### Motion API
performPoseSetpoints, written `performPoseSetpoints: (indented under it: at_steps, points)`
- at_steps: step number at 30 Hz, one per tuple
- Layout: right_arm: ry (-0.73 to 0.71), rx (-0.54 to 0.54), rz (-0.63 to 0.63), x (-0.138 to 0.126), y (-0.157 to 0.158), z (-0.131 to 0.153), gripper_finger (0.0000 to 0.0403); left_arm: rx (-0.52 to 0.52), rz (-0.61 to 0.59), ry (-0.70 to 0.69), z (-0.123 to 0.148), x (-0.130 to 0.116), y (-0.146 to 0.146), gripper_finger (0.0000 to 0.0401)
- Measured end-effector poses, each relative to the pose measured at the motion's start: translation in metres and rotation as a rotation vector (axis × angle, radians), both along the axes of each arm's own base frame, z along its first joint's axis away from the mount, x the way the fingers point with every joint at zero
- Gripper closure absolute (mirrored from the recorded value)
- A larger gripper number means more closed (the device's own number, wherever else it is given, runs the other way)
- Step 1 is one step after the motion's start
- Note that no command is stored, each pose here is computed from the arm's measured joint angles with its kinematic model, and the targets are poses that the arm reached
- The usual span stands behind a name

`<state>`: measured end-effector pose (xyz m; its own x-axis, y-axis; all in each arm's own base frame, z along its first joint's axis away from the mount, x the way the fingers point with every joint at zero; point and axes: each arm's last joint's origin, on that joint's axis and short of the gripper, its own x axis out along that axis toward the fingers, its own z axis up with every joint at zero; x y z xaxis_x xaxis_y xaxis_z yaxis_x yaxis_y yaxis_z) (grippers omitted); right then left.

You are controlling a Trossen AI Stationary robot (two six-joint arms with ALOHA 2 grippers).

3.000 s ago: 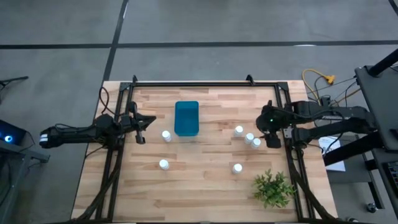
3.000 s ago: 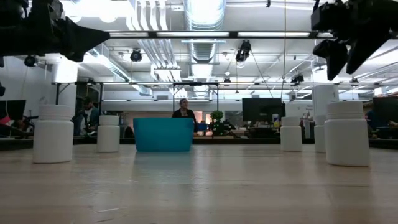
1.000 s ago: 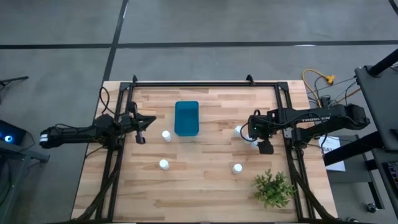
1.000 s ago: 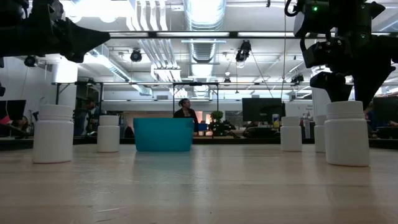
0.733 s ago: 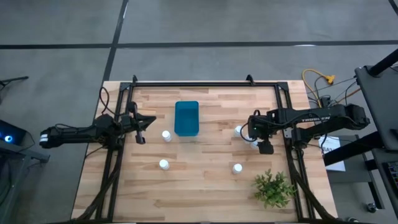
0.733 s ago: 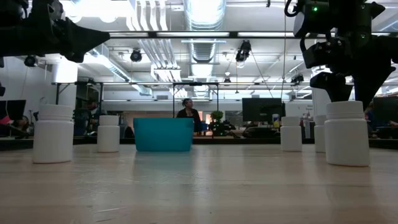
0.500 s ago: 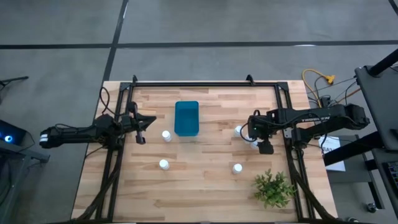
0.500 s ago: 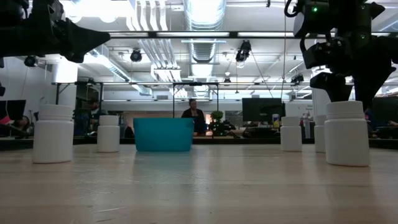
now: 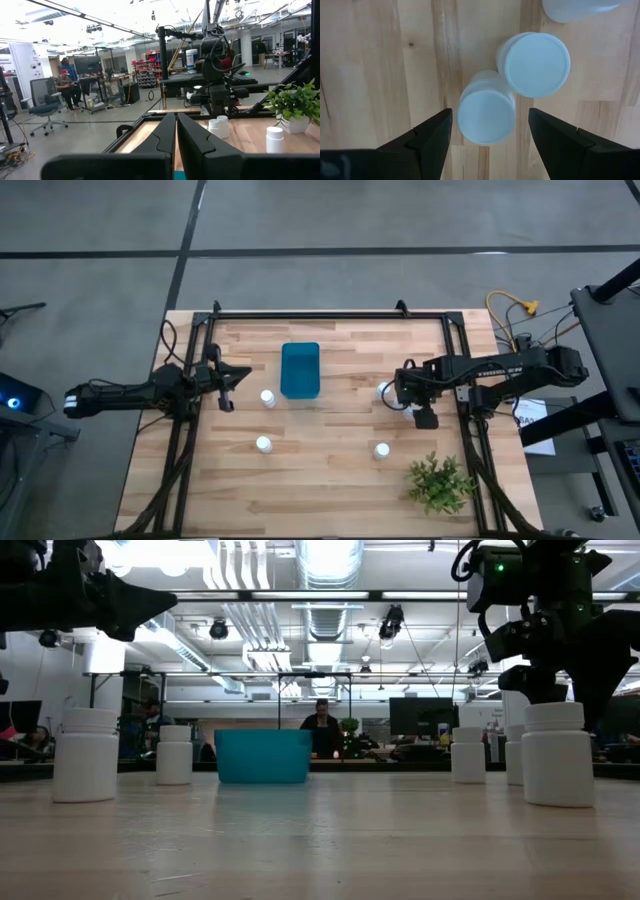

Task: Pick and place pill bottles into a basket
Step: Put the white medicine bottle into the blue bin

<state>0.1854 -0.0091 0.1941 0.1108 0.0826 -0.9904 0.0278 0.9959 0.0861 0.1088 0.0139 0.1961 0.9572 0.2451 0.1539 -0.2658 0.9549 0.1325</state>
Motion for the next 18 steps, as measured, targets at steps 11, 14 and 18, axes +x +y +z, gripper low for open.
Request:
performPoseSetpoints:
  at_steps: [11,14,18]
  points:
    - [0.002,-0.002,-0.001,0.0002,-0.0001,-0.0003,0.0156,0.001,0.0,-0.002,0.0002,-0.0001,0.0,0.04]
    - [0.002,-0.002,-0.001,0.0002,-0.0001,-0.0003,0.0158,0.001,0.0,-0.001,0.0001,0.0,0.0,0.04]
    - [0.001,-0.003,-0.002,0.0002,-0.0002,-0.0003,0.0158,0.001,0.0,-0.001,0.0001,0.0,0.0,0.04]
